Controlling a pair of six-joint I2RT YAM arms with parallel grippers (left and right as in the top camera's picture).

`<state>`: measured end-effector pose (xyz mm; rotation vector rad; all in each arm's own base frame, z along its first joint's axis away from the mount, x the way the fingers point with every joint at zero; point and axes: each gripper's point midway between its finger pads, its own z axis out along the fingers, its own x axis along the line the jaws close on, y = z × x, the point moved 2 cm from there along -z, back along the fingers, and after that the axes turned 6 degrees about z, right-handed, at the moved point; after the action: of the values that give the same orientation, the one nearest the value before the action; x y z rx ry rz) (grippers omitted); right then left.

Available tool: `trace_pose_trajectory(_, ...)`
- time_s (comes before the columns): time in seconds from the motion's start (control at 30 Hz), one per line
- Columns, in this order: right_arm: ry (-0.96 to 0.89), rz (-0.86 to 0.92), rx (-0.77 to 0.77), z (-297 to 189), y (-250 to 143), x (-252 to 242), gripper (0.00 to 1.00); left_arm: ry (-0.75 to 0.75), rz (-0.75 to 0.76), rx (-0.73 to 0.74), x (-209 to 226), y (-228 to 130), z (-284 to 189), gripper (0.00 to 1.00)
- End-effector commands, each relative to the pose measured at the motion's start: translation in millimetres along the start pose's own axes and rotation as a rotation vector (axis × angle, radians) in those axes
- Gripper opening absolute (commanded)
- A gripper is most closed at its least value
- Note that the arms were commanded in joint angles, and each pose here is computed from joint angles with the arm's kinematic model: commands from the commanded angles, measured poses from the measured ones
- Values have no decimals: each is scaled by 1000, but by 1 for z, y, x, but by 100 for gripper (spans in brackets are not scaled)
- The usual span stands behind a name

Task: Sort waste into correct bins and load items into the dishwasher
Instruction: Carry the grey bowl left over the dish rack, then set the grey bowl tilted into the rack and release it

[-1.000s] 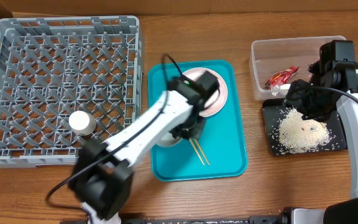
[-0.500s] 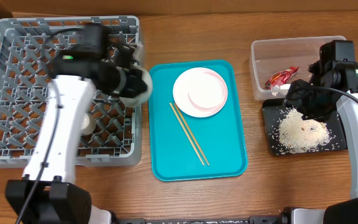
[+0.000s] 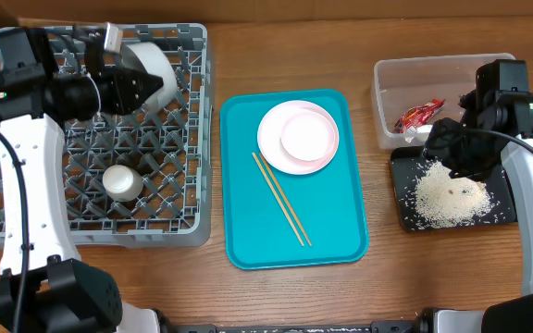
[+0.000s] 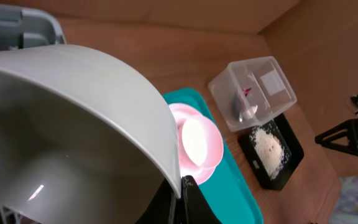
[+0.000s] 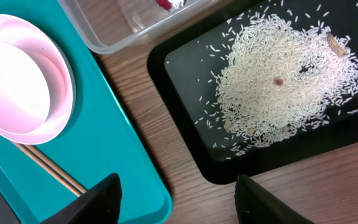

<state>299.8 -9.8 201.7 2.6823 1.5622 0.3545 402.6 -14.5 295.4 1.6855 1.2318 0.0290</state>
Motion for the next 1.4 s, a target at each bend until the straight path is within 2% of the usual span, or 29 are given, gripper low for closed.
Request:
trace_pose_trajectory(0.0,3,-1,-26,-5,4,0,60,-61,65,-55,-6,26,-3,4)
trace_pose_trajectory(0.23,3,-1,-26,-5,4,0,61,-197,7,-79,20,44,17,4)
trace_pose_trajectory(0.6,4,-1,-29,-5,5,0,60,-232,-167,-4,77,10,57,4)
trace_pose_trajectory(0.97,4,-1,-29,-5,5,0,61,-204,-315,28,135,-26,67,4)
trace_pose_trajectory(1.2,4,-2,-29,-5,5,0,61,-71,-382,107,161,-52,61,4)
trace_pose_trajectory(1.23,4,-2,-29,-5,5,0,61,-49,-388,122,164,-55,60,8)
trace_pose_trajectory(1.37,1,-2,-31,-5,5,-1,61,4,-410,162,170,-64,56,43)
